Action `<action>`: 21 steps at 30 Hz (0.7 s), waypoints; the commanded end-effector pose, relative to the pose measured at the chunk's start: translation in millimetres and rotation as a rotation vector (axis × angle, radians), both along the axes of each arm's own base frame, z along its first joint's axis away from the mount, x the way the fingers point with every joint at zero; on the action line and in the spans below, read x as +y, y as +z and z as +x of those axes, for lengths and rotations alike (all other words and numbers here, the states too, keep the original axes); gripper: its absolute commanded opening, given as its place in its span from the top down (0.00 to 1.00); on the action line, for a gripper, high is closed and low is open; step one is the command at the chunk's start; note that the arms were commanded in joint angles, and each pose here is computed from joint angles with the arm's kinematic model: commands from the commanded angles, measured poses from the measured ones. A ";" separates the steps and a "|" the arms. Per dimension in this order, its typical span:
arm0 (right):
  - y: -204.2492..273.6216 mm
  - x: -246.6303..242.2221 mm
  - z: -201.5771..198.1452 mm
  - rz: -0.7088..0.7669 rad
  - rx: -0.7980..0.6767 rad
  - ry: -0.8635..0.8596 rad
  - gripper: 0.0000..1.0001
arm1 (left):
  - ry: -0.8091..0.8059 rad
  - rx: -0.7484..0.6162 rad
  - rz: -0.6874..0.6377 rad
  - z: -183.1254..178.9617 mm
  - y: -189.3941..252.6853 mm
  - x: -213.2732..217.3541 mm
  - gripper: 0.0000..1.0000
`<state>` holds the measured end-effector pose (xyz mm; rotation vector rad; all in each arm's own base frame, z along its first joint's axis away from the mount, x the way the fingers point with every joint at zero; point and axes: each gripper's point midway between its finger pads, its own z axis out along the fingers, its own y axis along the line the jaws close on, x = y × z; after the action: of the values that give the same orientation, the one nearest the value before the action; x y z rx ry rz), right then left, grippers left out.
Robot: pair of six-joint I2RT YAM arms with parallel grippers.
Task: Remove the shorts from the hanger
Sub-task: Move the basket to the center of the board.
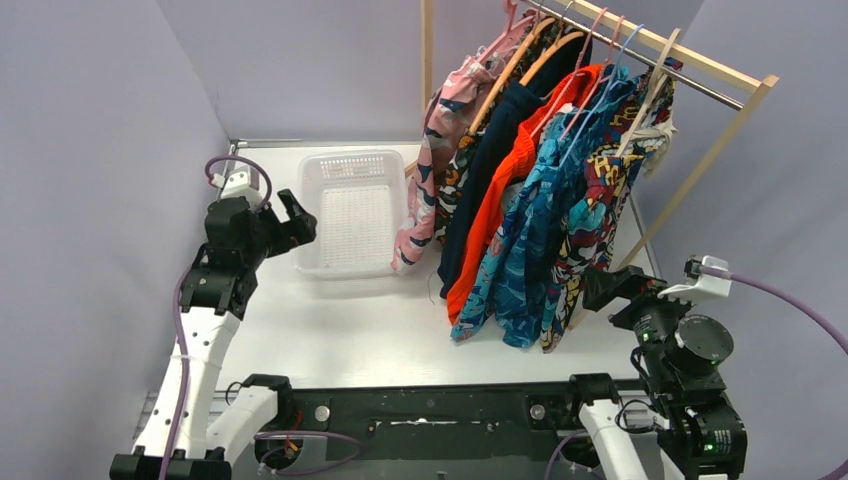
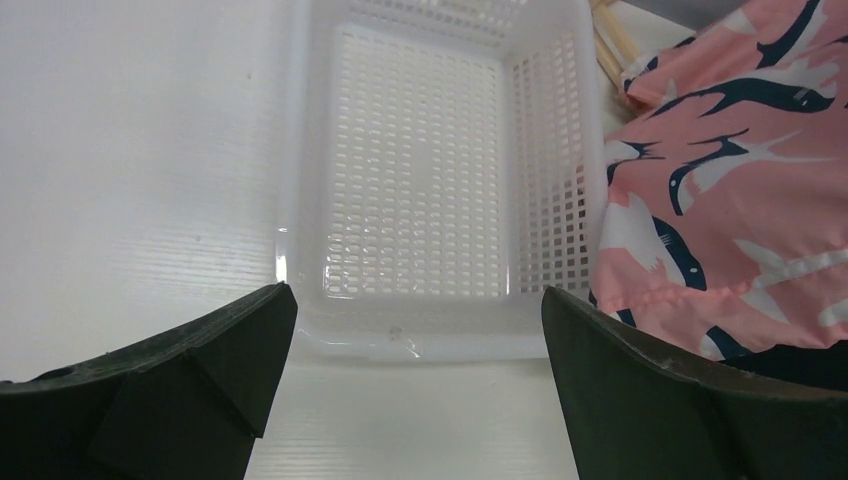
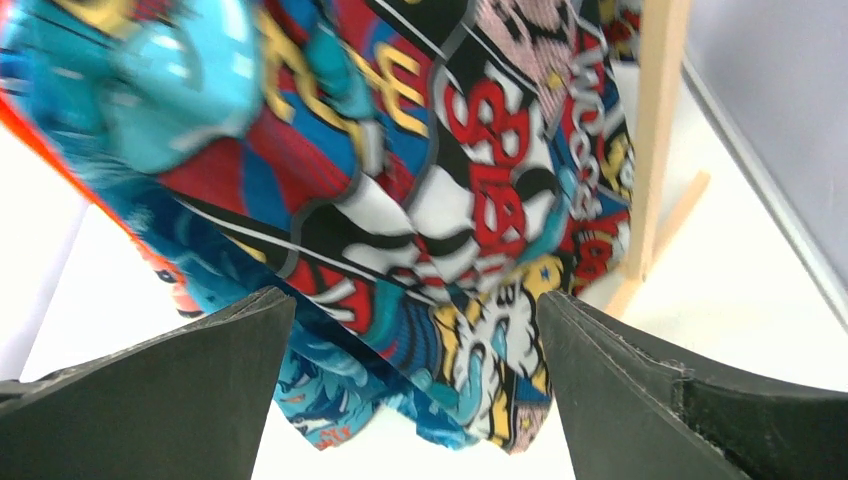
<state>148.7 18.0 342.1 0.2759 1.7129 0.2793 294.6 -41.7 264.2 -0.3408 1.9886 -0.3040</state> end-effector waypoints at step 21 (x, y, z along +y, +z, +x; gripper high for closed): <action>-147.0 -56.8 8.9 0.303 0.380 -0.587 0.02 | 0.262 0.454 0.070 99.8 -143.2 70.5 0.02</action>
<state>141.2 -26.9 183.4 0.9966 1.9420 0.0899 371.2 6.8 120.5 -0.5983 2.4085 -0.0057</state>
